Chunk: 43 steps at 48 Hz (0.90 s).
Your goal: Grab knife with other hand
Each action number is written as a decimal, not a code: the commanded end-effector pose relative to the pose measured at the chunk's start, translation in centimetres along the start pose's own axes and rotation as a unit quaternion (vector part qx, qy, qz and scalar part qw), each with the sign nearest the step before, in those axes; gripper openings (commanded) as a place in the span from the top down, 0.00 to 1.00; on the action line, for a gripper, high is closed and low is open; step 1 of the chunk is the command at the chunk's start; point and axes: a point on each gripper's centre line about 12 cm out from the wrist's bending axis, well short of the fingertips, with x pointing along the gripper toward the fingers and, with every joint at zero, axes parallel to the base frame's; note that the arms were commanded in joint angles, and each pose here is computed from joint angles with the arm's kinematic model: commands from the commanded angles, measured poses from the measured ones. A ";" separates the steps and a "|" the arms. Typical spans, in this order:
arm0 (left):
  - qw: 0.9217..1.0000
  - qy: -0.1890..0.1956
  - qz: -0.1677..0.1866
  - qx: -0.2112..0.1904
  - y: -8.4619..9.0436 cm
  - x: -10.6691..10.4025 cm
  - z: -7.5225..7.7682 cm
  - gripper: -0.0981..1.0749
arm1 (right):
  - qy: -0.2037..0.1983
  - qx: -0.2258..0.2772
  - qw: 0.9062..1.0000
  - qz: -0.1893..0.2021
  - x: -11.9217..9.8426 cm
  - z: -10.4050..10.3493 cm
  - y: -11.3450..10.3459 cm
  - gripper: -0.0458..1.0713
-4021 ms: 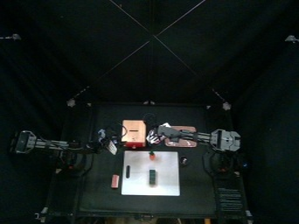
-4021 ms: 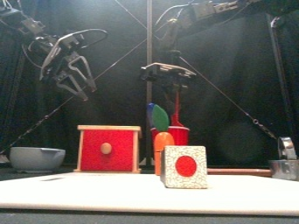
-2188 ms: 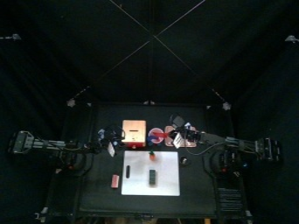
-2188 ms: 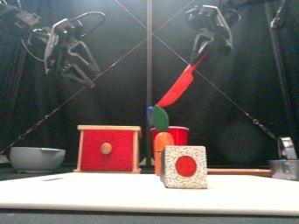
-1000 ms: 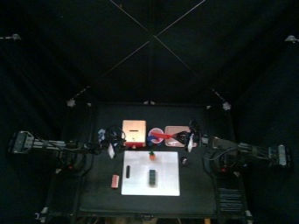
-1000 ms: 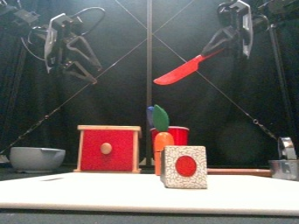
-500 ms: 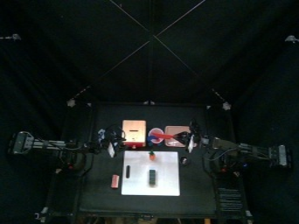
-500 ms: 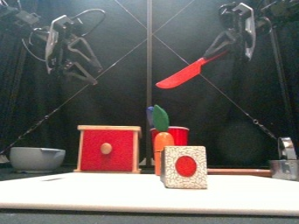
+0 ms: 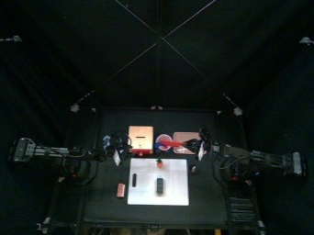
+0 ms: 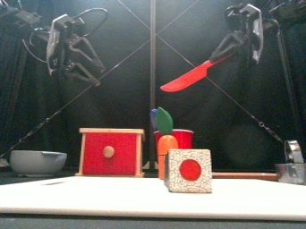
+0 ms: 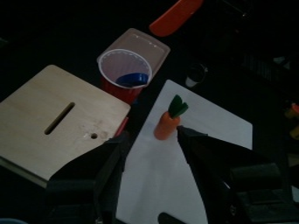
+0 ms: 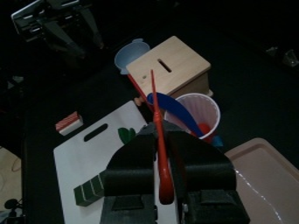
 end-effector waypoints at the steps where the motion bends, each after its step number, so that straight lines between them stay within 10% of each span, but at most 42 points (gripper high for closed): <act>1: 1.000 -0.009 -0.016 0.004 -0.5 -0.1 0.7 0.19 | -0.012 -0.008 1.000 0.013 -0.2 0.5 0.5 0.61; 14: 0.988 -0.001 -0.137 0.066 -3.7 0.4 0.2 0.18 | -0.025 -0.045 0.996 0.077 0.1 -1.6 2.3 0.61; 27: 0.983 0.035 -0.155 0.087 -5.7 3.5 -0.4 0.11 | -0.013 -0.081 0.981 0.178 0.2 -5.3 5.7 0.62; 43: 0.972 0.066 -0.200 0.100 -9.2 6.0 -1.3 0.04 | 0.034 -0.089 0.980 0.177 2.0 -7.4 6.2 0.62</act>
